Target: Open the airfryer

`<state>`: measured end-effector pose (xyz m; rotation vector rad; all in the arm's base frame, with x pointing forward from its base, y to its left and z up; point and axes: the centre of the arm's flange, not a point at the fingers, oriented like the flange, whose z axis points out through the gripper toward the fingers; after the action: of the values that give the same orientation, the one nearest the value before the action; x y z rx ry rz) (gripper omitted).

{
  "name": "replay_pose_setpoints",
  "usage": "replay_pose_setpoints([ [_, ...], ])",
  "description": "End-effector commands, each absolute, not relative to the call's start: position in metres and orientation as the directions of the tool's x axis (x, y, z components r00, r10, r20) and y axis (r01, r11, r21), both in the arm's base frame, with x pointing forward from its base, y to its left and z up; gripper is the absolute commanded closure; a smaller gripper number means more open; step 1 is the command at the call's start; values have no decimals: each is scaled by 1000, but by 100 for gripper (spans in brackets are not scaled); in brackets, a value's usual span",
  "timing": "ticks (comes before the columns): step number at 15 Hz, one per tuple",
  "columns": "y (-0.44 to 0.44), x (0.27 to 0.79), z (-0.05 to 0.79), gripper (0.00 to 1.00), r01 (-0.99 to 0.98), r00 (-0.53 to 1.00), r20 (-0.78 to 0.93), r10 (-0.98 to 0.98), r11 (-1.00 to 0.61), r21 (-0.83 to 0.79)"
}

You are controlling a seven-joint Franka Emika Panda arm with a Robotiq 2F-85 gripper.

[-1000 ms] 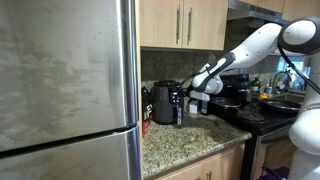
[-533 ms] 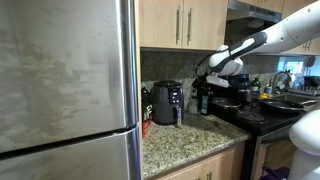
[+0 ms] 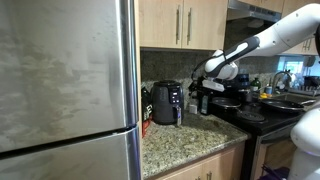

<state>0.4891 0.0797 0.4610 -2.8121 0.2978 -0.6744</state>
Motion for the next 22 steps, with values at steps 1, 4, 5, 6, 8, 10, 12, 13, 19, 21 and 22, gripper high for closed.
replay_pose_setpoints([
  [1,96,539,427,0,-135,858,449,-250,-953,-272],
  [4,91,515,429,0,-137,871,425,-246,-953,-271],
  [5,91,514,431,0,-137,870,428,-247,-953,-272],
  [6,92,518,430,0,-139,881,409,-237,-957,-256],
  [8,96,531,418,0,-137,885,404,-233,-957,-254],
  [10,103,542,408,0,-127,887,404,-225,-959,-255],
  [12,108,554,402,0,-130,884,408,-227,-959,-251],
  [13,109,559,401,0,-128,881,415,-228,-958,-256],
  [19,105,557,392,0,-138,891,393,-228,-960,-245],
  [21,109,563,389,0,-128,883,410,-226,-959,-254],
  [22,110,566,388,0,-123,880,419,-223,-960,-253],
])
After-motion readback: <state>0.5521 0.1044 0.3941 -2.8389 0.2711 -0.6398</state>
